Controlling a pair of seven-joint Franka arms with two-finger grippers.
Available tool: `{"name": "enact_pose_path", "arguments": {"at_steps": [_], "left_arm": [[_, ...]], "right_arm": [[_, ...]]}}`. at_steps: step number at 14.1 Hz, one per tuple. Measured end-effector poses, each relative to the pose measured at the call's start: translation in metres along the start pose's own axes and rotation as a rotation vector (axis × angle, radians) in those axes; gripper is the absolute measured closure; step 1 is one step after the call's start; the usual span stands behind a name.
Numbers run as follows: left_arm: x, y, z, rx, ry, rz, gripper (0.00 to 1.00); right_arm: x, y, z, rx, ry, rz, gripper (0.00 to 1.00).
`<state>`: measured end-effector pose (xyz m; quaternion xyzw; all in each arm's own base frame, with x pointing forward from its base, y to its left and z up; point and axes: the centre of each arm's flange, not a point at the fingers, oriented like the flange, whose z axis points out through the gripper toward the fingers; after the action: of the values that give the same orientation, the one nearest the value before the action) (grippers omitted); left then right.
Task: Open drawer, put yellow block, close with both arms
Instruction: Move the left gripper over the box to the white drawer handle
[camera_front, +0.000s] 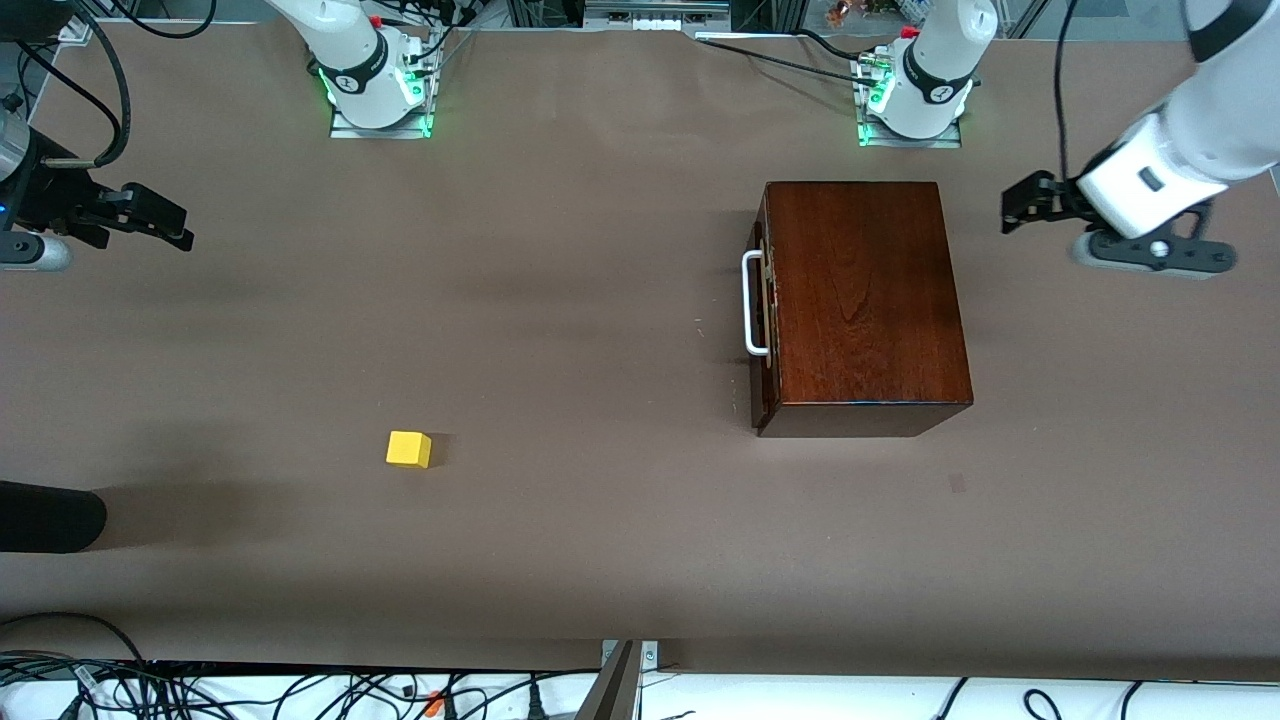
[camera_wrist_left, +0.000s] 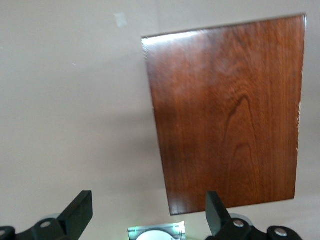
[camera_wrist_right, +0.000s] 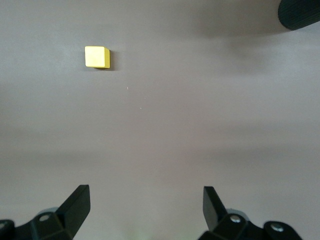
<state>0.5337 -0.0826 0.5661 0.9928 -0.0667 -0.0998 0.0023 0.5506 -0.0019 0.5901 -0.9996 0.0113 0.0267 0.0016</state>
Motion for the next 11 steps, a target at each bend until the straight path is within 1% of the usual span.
{"name": "enact_pose_path", "arguments": {"at_steps": [2,3,6,8,11], "left_arm": [[0.013,0.028,0.019,0.007,-0.029,0.046,0.0],[0.021,0.049,0.029,0.011,-0.032,0.056,0.0],[0.042,0.132,0.057,0.016,-0.05,0.045,0.0],[0.054,0.185,0.074,0.025,-0.062,0.061,0.0],[0.066,0.259,0.111,0.109,-0.064,0.067,0.0]], "right_arm": [[0.0,0.0,0.0,0.0,0.0,0.0,0.0],[0.0,0.0,0.0,0.0,0.0,0.0,0.0],[0.0,0.0,0.0,0.0,0.0,-0.001,0.0],[0.0,0.0,0.0,0.0,0.0,0.0,0.0],[0.0,0.0,0.0,0.0,0.0,-0.001,0.0]]}}
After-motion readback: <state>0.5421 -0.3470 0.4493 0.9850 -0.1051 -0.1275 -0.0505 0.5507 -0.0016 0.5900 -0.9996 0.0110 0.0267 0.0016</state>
